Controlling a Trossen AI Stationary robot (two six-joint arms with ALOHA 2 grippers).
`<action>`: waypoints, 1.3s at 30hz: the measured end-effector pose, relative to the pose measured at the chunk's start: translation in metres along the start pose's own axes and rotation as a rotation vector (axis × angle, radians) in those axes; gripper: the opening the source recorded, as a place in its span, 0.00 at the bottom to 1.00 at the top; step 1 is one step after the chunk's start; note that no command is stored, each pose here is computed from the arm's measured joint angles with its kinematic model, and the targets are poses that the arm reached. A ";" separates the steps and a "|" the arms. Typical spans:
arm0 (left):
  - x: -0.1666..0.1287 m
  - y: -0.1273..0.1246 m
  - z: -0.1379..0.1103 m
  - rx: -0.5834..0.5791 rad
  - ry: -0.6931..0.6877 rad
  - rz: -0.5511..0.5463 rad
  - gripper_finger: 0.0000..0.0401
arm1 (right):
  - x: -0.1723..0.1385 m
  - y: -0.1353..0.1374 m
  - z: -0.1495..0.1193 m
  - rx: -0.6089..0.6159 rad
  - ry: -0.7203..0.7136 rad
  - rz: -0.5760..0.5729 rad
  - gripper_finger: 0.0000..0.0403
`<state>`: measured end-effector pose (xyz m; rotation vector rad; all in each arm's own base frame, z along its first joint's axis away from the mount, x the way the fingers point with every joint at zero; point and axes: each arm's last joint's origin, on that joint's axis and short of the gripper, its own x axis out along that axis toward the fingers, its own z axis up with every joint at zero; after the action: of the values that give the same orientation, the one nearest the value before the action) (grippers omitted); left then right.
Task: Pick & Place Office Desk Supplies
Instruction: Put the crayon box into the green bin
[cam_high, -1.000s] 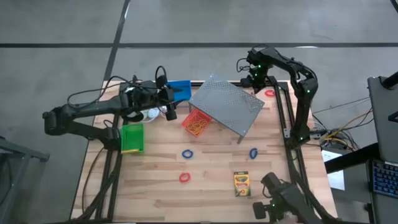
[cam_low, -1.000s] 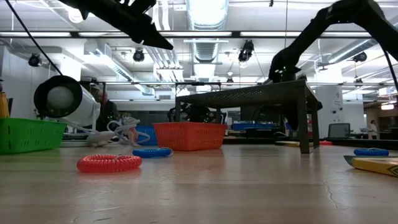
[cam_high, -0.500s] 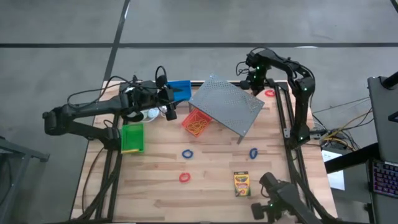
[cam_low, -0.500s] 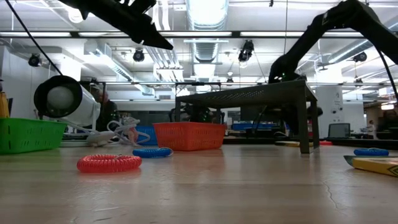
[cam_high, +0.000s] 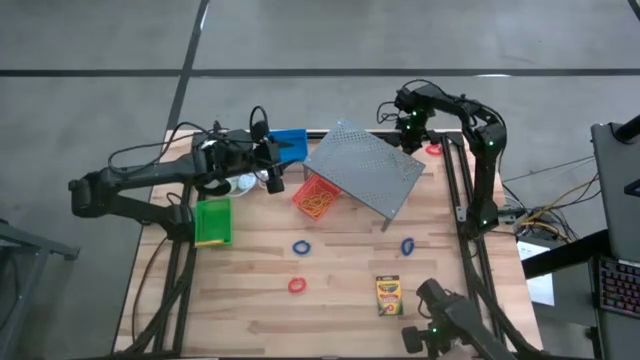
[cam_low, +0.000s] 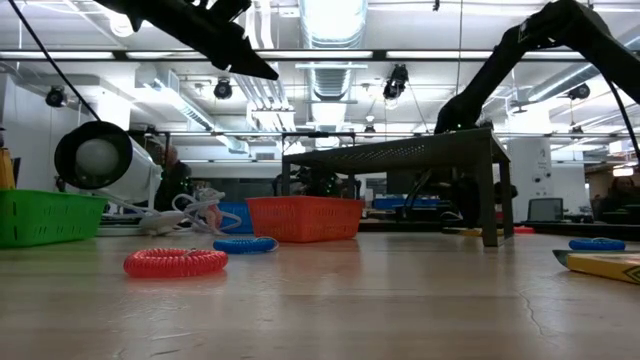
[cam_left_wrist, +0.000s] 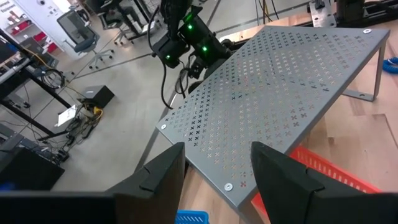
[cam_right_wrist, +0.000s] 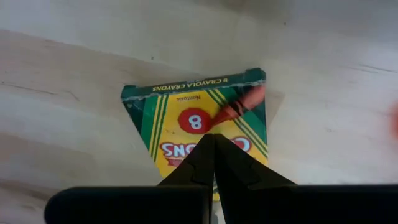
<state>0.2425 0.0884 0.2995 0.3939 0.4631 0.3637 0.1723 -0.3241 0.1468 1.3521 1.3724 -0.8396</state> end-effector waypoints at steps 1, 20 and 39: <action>0.000 0.000 0.000 0.000 0.000 0.000 0.47 | 0.002 -0.001 0.000 0.000 0.001 0.002 0.02; 0.000 0.000 0.000 -0.001 0.003 -0.001 0.47 | 0.000 -0.014 -0.008 0.069 -0.045 -0.223 0.02; 0.000 -0.001 -0.003 -0.001 0.024 -0.012 0.47 | 0.002 -0.023 -0.024 0.064 0.060 -0.433 0.02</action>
<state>0.2415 0.0882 0.2968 0.3861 0.4888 0.3579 0.1457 -0.3041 0.1475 1.1501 1.7312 -1.1418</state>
